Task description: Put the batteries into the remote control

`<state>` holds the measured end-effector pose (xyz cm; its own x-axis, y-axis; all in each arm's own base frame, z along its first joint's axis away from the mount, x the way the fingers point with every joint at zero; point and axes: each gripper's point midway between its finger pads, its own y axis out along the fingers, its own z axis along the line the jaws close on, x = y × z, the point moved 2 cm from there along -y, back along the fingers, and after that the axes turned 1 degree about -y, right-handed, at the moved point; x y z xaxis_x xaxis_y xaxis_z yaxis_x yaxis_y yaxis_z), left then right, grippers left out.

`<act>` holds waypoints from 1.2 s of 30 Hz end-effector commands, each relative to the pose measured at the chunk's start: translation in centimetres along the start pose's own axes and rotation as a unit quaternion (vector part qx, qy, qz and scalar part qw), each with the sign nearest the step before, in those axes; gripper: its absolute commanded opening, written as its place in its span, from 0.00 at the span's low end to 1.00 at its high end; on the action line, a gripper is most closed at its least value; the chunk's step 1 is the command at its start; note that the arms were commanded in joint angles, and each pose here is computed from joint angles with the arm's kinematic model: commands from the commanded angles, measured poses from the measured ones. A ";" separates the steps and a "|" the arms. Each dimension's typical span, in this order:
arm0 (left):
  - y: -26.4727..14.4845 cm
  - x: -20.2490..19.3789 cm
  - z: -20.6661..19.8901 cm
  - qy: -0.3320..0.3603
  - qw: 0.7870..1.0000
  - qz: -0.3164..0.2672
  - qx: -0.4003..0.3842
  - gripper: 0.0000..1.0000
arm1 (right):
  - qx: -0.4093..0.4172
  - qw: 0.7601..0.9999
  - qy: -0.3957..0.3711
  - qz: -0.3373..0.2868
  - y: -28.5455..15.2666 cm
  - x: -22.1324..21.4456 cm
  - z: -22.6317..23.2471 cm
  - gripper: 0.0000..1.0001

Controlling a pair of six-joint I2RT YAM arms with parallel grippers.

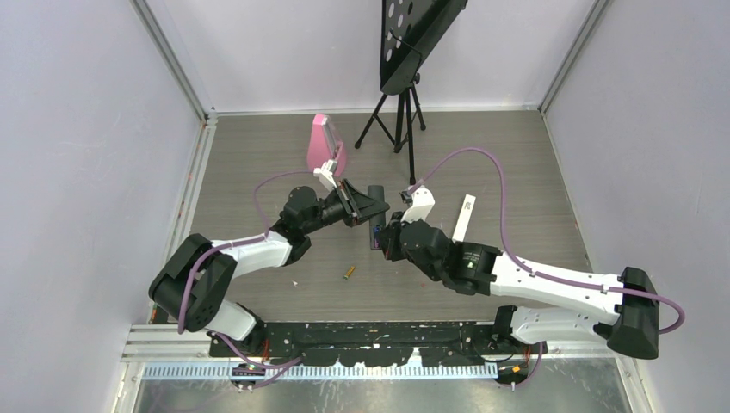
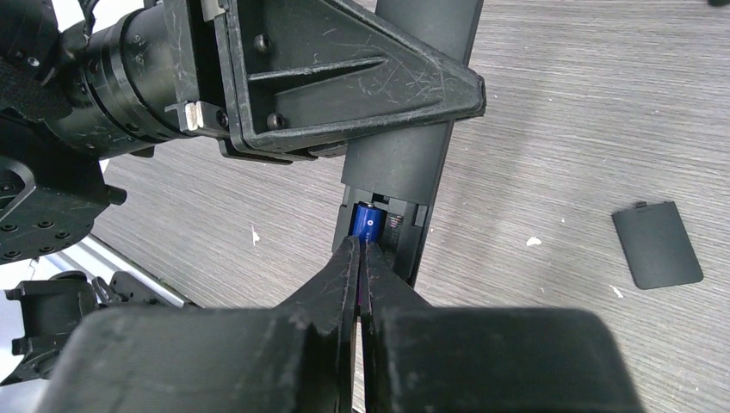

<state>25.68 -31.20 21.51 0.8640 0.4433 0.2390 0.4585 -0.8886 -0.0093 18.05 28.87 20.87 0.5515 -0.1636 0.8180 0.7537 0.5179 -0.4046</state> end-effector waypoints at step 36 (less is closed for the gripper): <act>-4.5 0.5 -1.3 0.245 0.969 0.023 0.026 0.00 | -0.067 0.986 0.124 -0.088 -5.6 4.8 -4.4 0.53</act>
<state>22.91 -29.21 23.31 0.7501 0.2830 0.5977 0.3523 -0.9359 0.0011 16.69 23.34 26.89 0.4967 -0.4190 0.7601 0.8234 0.5043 -0.2601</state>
